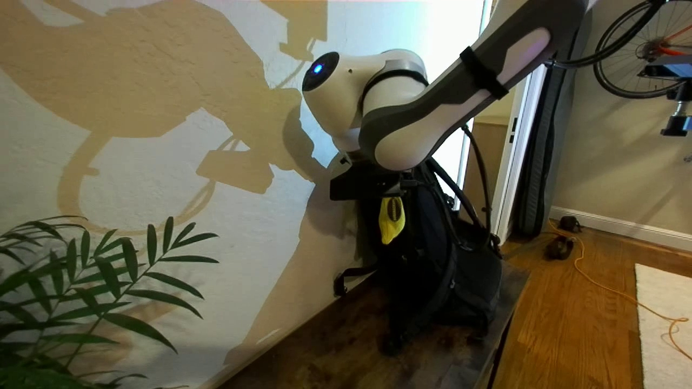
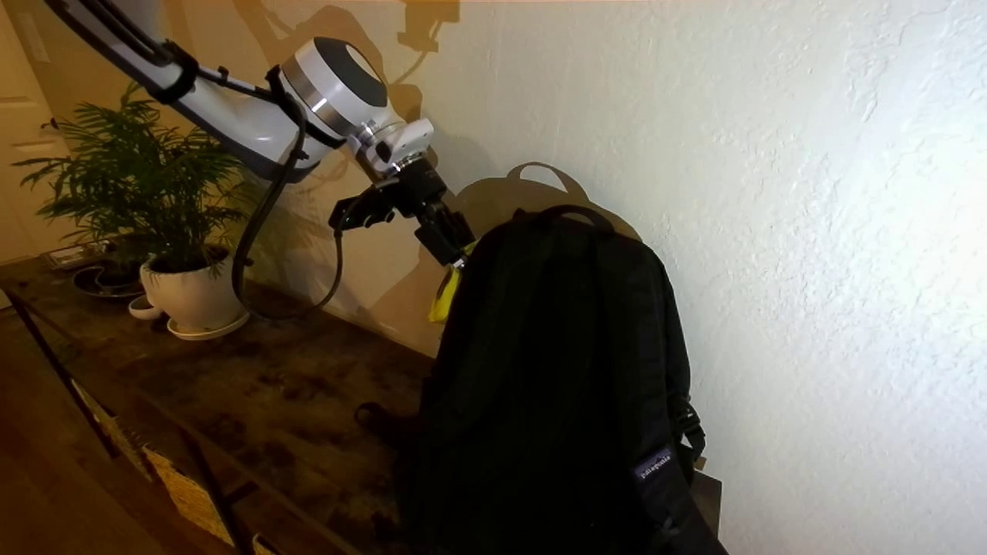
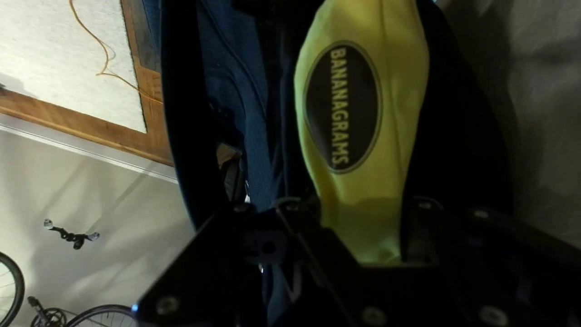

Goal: Pick up the object and put it in the bag

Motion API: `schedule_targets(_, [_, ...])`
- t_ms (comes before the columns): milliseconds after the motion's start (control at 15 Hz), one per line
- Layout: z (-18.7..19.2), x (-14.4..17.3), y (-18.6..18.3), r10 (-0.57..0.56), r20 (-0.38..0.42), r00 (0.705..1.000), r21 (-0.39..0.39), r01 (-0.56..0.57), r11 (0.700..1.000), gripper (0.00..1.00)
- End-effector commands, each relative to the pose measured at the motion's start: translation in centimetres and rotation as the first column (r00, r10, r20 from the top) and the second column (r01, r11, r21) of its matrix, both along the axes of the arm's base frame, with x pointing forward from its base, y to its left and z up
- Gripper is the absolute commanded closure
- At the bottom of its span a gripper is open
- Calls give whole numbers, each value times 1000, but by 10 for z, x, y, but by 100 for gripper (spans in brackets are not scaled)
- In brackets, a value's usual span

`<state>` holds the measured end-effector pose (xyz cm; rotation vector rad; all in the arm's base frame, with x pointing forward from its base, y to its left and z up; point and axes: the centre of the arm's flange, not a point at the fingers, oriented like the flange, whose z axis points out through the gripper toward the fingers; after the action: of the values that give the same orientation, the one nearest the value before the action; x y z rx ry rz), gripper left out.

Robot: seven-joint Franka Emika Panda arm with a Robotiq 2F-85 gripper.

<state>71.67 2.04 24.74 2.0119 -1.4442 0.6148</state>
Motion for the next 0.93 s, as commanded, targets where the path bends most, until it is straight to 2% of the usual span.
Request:
schedule_targets(0, [5, 11, -8, -7, -24, 1000, -54, 5, 999, 88])
schedule_targets(333, [-7, 22, -24, -17, -56, 998, -74, 12, 997, 88])
schedule_targets(733, [-35, 26, -41, -53, -35, 998, 49, 55, 997, 88])
schedule_targets(800, [-38, 27, -42, -61, -24, 998, 67, 62, 996, 51])
schedule_targets(867, [-39, 27, -42, -64, -19, 998, 80, 66, 995, 43])
